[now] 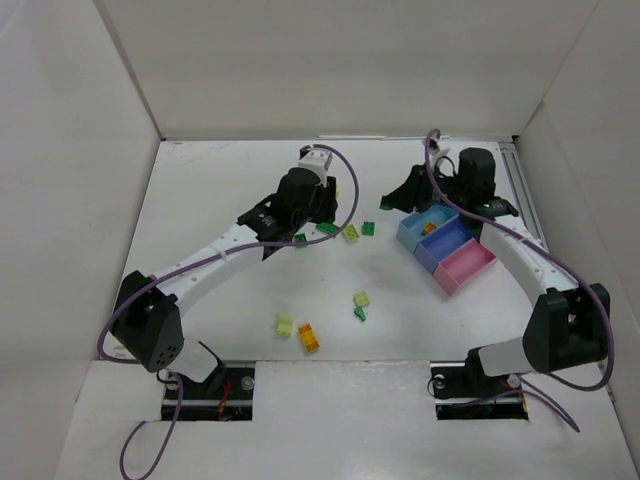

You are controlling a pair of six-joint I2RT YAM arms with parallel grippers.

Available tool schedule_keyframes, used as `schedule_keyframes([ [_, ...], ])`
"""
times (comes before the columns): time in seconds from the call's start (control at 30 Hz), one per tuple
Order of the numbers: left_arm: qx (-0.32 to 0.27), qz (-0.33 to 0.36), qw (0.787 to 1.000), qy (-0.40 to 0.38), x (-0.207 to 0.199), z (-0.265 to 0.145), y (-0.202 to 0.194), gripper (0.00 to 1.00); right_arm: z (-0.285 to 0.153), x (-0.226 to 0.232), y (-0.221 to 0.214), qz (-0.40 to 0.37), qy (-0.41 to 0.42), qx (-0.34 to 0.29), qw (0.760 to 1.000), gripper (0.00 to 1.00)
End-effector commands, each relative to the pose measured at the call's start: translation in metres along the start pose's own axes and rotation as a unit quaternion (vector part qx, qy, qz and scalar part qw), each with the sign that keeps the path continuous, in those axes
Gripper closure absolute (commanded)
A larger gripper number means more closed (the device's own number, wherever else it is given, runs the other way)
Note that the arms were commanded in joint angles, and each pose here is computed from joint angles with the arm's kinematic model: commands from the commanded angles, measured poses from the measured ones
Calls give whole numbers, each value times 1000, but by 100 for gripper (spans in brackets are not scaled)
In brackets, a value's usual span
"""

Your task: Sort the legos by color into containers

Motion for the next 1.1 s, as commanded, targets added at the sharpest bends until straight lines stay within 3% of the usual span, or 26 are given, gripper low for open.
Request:
schedule_keyframes([
  [0.0, -42, -34, 998, 19, 9, -3, 31, 100, -31, -9, 10, -5, -22, -31, 999, 100],
  [0.13, -43, -24, 998, 24, 14, -7, 29, 100, -59, -39, -4, 30, -72, -31, 996, 100],
  [0.2, -39, -23, 999, 26, 15, -6, 25, 100, -70, -61, -15, 45, -134, -13, 990, 100],
  [0.27, -41, -19, 999, 10, 10, -9, 28, 100, -91, -97, -34, 66, -276, 32, 958, 100],
  [0.37, -33, -9, 999, -5, 7, -8, 24, 100, -109, -124, -50, 80, -374, 63, 922, 96],
  [0.63, -21, 7, 999, -30, 1, -11, 19, 100, -130, -143, -87, 136, -471, 109, 865, 93],
  [0.8, -10, 29, 998, -56, -5, -12, 15, 100, -128, -146, -104, 140, -469, 130, 862, 84],
  [0.93, -6, 39, 997, -66, -7, -12, 14, 100, -118, -145, -102, 134, -442, 118, 879, 71],
  [1.03, -5, 45, 997, -70, -8, -13, 13, 100, -116, -144, -99, 127, -433, 115, 885, 67],
  [1.07, -5, 49, 996, -70, -8, -13, 13, 100, -116, -144, -99, 127, -433, 115, 885, 61],
])
Point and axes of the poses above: each gripper's point midway between its finger pads, its own z axis out along the fingers, its own x axis along the line the jaws close on, y = z × x, the point moved 2 cm from there along -z, back along the fingers, and after that the axes turned 9 degrees about -z, right-handed, at the moved point
